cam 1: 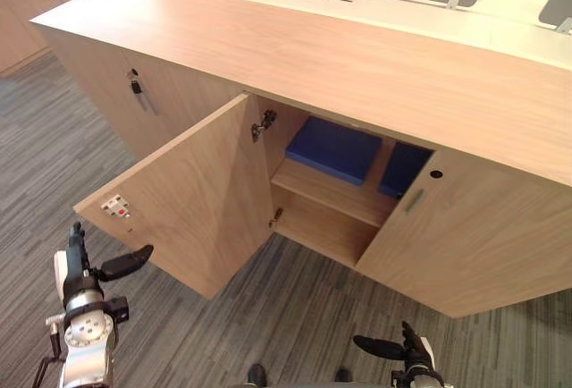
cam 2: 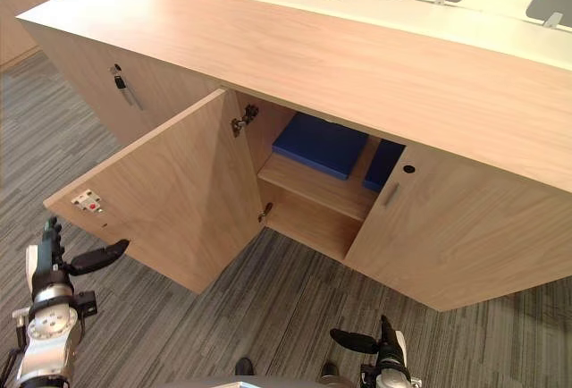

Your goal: Walk over to the cabinet, pick up the folder, carry it to the office cabinet, place the folder inside the office cabinet, then close the office cabinet door

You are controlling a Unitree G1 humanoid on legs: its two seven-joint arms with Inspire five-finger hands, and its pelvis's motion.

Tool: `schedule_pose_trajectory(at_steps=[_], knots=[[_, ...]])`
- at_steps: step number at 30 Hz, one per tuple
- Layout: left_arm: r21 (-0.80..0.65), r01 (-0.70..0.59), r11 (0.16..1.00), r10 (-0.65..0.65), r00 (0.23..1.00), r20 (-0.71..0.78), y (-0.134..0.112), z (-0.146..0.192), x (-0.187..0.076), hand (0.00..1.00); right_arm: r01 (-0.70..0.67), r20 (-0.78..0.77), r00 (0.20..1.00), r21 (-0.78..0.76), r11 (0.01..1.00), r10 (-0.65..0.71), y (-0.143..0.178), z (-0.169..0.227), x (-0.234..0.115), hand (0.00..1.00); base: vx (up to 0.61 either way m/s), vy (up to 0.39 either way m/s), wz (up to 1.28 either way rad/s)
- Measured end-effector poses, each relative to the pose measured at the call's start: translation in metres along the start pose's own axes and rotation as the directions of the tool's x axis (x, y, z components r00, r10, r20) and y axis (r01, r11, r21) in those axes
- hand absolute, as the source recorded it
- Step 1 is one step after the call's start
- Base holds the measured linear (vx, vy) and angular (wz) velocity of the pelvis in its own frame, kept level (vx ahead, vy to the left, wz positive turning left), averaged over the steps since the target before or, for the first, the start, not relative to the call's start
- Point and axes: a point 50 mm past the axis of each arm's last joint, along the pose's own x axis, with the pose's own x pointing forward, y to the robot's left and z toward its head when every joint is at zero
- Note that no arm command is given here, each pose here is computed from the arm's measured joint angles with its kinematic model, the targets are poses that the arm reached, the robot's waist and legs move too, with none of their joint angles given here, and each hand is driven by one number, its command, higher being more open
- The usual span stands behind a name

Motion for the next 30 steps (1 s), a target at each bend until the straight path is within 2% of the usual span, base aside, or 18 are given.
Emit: schedule_pose_trajectory(at_steps=[7, 12, 17, 23, 26, 30], knots=[[0.025, 0.060, 0.998, -0.060, 0.998, -0.020, -0.014, -0.009, -0.011, 1.00, -0.007, -0.031, 0.999, 0.002, 1.000, 0.007, 0.001, -0.008, -0.001, 1.00, -0.02, 0.000, -0.02], [-0.049, 0.131, 0.990, -0.133, 0.990, -0.038, -0.040, -0.018, -0.042, 1.00, -0.015, -0.052, 0.999, 0.016, 1.000, 0.016, 0.006, -0.015, -0.005, 1.00, -0.08, 0.000, -0.06], [-0.139, 0.262, 0.955, -0.275, 0.957, -0.090, -0.078, -0.031, -0.076, 1.00, -0.009, -0.061, 0.998, 0.037, 0.999, 0.011, 0.007, -0.017, -0.005, 1.00, -0.09, -0.018, 0.03], [-0.203, 0.475, 0.856, -0.505, 0.853, -0.132, -0.122, -0.041, -0.119, 1.00, -0.009, -0.060, 0.998, 0.036, 0.999, 0.012, 0.007, -0.017, -0.005, 1.00, -0.06, -0.013, 0.02], [-0.197, 0.592, 0.782, -0.617, 0.780, -0.107, -0.142, -0.036, -0.133, 1.00, -0.014, -0.054, 0.998, 0.034, 0.999, 0.016, 0.009, -0.014, -0.004, 1.00, -0.03, 0.002, -0.14], [-0.182, 0.695, 0.696, -0.712, 0.700, -0.051, -0.170, -0.022, -0.140, 1.00, -0.033, -0.030, 0.999, 0.022, 0.999, 0.034, 0.015, -0.005, -0.002, 1.00, -0.01, 0.022, -0.53]])
